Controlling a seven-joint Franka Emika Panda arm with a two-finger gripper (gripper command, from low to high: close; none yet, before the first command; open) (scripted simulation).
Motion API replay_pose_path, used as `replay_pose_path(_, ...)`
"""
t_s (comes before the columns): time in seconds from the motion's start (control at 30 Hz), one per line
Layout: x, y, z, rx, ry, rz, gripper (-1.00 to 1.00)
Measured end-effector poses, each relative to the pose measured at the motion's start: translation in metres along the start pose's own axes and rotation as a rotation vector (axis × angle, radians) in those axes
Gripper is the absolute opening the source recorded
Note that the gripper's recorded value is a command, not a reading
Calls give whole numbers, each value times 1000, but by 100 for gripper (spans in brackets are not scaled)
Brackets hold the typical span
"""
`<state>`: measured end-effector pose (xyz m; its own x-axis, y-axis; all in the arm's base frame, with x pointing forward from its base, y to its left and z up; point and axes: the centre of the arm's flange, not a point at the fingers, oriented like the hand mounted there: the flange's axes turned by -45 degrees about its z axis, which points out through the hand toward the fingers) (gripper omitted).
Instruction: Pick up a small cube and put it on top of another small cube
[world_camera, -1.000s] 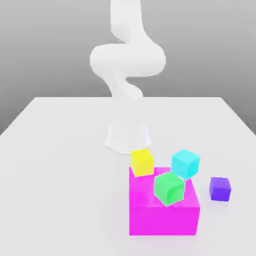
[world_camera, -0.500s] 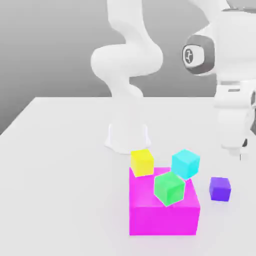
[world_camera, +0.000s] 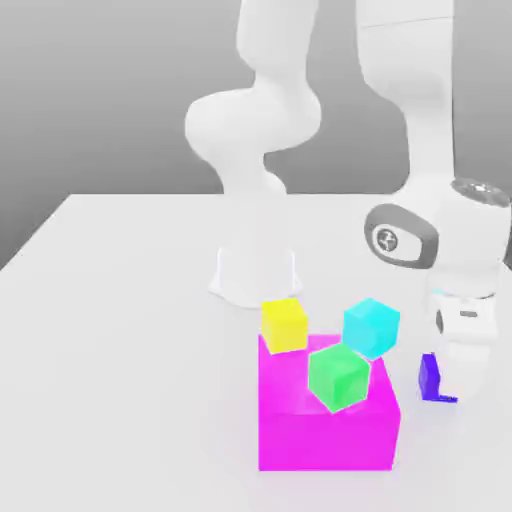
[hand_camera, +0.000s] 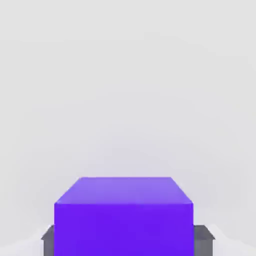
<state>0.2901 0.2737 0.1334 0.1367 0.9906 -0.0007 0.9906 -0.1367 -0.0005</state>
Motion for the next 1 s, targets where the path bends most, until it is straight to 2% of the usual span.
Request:
replay_pose_path(0.07, 0, 0, 2, 0, 0, -1, -100)
replay_pose_path(0.27, 0, 0, -52, -1, 0, 0, -100)
replay_pose_path(0.4, 4, 47, -112, -19, 112, 206, -100)
replay_pose_path(0.6, -58, 70, -165, 10, 133, 576, -100)
replay_pose_path(1.0, -205, 55, -223, 22, 75, 1353, -100)
